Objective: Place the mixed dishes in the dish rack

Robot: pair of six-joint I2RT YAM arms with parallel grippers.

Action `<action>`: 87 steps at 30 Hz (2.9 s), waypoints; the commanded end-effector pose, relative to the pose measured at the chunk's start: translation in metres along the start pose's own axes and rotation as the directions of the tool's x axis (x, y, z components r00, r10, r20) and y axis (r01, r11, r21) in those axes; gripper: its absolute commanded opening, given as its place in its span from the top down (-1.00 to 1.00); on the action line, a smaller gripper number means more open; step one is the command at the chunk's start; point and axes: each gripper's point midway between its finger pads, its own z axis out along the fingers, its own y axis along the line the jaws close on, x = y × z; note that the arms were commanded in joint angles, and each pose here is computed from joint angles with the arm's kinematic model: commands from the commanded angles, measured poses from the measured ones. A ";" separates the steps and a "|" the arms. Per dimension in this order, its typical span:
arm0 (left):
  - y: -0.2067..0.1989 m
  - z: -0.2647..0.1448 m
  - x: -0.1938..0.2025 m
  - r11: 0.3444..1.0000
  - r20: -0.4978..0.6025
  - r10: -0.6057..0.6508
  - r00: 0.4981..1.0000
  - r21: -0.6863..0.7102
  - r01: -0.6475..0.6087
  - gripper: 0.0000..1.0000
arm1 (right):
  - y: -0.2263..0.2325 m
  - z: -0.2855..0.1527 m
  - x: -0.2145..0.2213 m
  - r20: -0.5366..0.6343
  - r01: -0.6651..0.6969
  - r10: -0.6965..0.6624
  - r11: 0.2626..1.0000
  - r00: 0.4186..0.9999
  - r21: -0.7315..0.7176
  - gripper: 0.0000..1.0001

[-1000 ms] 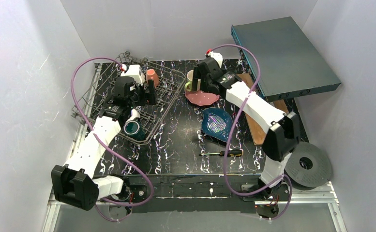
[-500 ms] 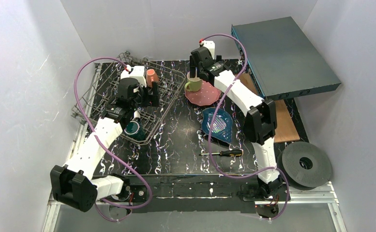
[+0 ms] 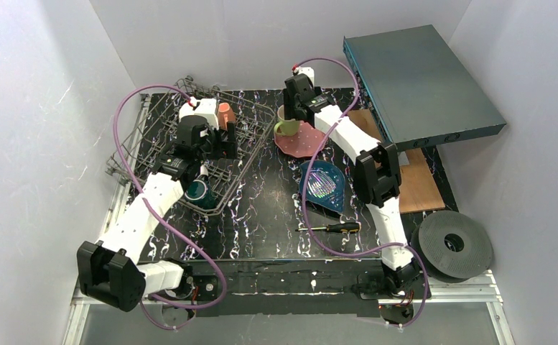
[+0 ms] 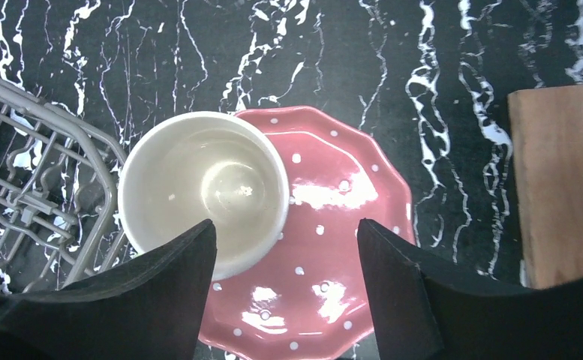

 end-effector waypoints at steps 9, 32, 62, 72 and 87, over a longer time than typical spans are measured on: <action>0.002 0.009 0.006 1.000 -0.027 0.007 1.000 -0.019 -0.007 -0.90 | 0.015 0.028 0.008 -0.020 -0.034 0.033 0.996 0.999 -0.079 -0.13; -0.013 0.027 0.056 0.982 -0.151 0.151 0.977 -0.087 -0.165 -0.89 | -0.001 -0.085 -0.036 0.084 -0.056 0.081 0.963 0.993 -0.265 0.97; -0.177 -0.121 -0.045 0.095 -0.481 -0.636 0.603 0.727 0.680 -0.53 | 0.072 -0.334 -0.044 -0.330 -0.366 0.494 -0.026 0.804 -0.930 0.97; -0.173 -0.140 -0.056 -0.003 -0.507 -0.708 0.492 0.698 0.716 0.12 | 0.089 -0.339 -0.029 -0.217 -0.293 0.505 0.075 0.835 -0.953 0.97; -0.162 -0.151 -0.064 -0.026 -0.446 -0.770 0.456 0.737 0.676 0.96 | 0.103 -0.339 -0.004 -0.209 -0.353 0.591 0.137 0.779 -0.926 0.97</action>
